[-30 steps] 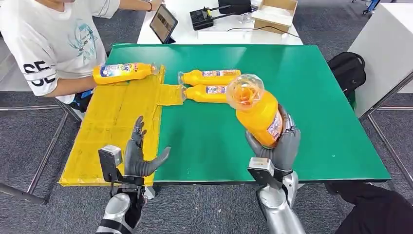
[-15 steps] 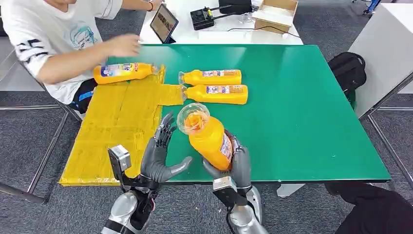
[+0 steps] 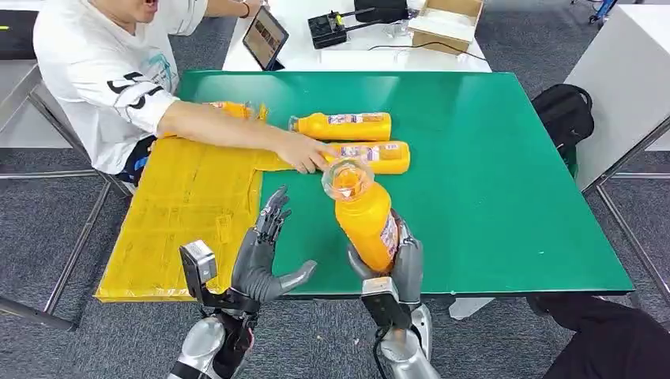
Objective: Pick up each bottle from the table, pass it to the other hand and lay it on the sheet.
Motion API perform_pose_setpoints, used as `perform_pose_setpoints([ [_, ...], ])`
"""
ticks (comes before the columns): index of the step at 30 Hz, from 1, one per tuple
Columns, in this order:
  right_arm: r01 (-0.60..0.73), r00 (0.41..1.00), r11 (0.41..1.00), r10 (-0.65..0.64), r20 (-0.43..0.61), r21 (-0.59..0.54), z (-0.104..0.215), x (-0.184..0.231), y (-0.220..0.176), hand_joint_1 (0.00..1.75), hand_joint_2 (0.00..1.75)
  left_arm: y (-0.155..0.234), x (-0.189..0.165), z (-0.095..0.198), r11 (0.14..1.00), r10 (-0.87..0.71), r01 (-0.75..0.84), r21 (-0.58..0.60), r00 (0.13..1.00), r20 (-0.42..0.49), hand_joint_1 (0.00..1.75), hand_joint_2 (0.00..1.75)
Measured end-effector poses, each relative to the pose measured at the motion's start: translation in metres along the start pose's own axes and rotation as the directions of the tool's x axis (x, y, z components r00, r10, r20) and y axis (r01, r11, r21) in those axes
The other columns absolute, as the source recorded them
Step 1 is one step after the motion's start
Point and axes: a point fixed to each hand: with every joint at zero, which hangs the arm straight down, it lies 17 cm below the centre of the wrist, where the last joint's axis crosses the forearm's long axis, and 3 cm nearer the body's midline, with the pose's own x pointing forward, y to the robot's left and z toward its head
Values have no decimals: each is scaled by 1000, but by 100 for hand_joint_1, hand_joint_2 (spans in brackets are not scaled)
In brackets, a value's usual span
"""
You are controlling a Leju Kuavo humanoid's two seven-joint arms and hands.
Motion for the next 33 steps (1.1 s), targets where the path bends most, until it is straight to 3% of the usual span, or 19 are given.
perform_pose_setpoints([
  [5, -25, 999, 999, 25, 22, 33, 1, 4, 8, 175, 175, -1, -2, 1, 1000, 0, 0, -1, 1000, -9, 0, 175],
  [19, -74, 997, 947, 58, 60, 311, 52, 14, 108, 175, 175, -11, -11, 2, 999, 34, -35, -32, 998, -45, 0, 175],
  [31, -62, 998, 928, 61, 13, 367, 67, -1, 122, 175, 175, -13, -14, 6, 994, 105, -108, -35, 992, -69, 0, 175],
  [32, -61, 998, 927, 61, 12, 369, 67, -1, 123, 175, 175, -13, -15, 6, 993, 108, -111, -36, 992, -70, 3, 175],
  [33, -61, 998, 926, 61, 11, 372, 68, -1, 123, 175, 175, -13, -15, 6, 992, 116, -119, -36, 991, -72, 87, 175],
])
